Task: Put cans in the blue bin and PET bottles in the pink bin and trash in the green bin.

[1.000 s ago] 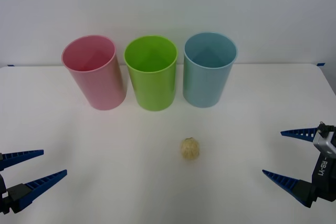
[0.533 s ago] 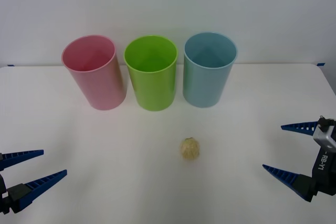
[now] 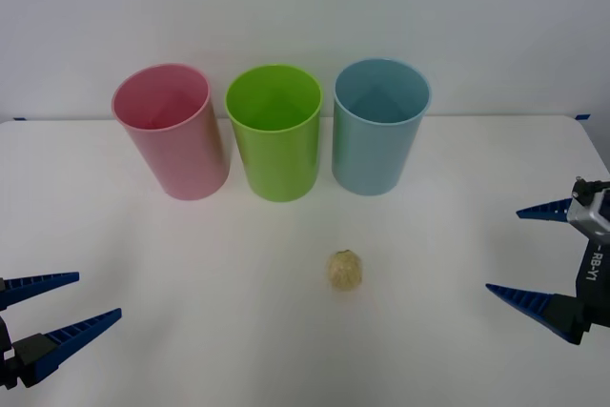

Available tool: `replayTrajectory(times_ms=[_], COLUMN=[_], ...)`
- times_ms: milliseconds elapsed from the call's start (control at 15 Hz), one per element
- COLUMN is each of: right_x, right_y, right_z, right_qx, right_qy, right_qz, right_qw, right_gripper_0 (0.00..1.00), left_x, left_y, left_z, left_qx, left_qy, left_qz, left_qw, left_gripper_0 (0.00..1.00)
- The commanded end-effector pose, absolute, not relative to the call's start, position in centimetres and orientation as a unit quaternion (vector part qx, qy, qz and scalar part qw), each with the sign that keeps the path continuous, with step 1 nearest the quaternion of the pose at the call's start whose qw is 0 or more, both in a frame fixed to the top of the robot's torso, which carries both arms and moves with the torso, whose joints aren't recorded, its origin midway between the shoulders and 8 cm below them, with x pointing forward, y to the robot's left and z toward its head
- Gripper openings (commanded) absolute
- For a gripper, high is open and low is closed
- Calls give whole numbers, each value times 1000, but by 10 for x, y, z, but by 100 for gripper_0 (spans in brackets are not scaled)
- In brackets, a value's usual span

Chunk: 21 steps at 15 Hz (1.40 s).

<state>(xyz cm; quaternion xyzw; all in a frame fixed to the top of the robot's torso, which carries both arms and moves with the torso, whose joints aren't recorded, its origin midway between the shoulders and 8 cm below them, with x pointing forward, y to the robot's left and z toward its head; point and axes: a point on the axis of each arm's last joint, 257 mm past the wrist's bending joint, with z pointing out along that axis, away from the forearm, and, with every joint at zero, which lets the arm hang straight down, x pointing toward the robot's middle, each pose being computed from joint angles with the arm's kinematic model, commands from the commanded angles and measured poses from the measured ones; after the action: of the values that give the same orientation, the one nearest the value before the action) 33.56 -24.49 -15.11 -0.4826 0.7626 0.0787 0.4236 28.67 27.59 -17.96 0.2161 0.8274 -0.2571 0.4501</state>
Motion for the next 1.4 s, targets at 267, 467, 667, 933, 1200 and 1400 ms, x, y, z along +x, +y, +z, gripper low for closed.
replayTrajectory(times_ms=[267, 467, 667, 933, 1200, 1400], right_x=[338, 344, 348, 356, 367, 373], right_y=[-216, -208, -199, -189, -174, -162], right_z=[-145, -150, -159, -171, -179, -185], right_qx=[-498, -505, -515, -532, -542, -549], right_qy=[765, 771, 774, 775, 772, 769], right_qz=[79, 69, 74, 78, 89, 95], right_qw=[400, 381, 360, 333, 320, 314], right_gripper_0=[100, 100, 100, 100, 100, 100], left_x=[287, 287, 287, 287, 287, 287], left_y=[276, 276, 276, 276, 276, 276], left_z=[-180, -180, -180, -180, -180, -180], left_qx=[216, 216, 216, 216, 216, 216], left_qy=[827, 827, 827, 827, 827, 827], left_qz=[-257, -257, -257, -257, -257, -257], left_qw=[450, 450, 450, 450, 450, 450], left_gripper_0=[100, 100, 100, 100, 100, 100])
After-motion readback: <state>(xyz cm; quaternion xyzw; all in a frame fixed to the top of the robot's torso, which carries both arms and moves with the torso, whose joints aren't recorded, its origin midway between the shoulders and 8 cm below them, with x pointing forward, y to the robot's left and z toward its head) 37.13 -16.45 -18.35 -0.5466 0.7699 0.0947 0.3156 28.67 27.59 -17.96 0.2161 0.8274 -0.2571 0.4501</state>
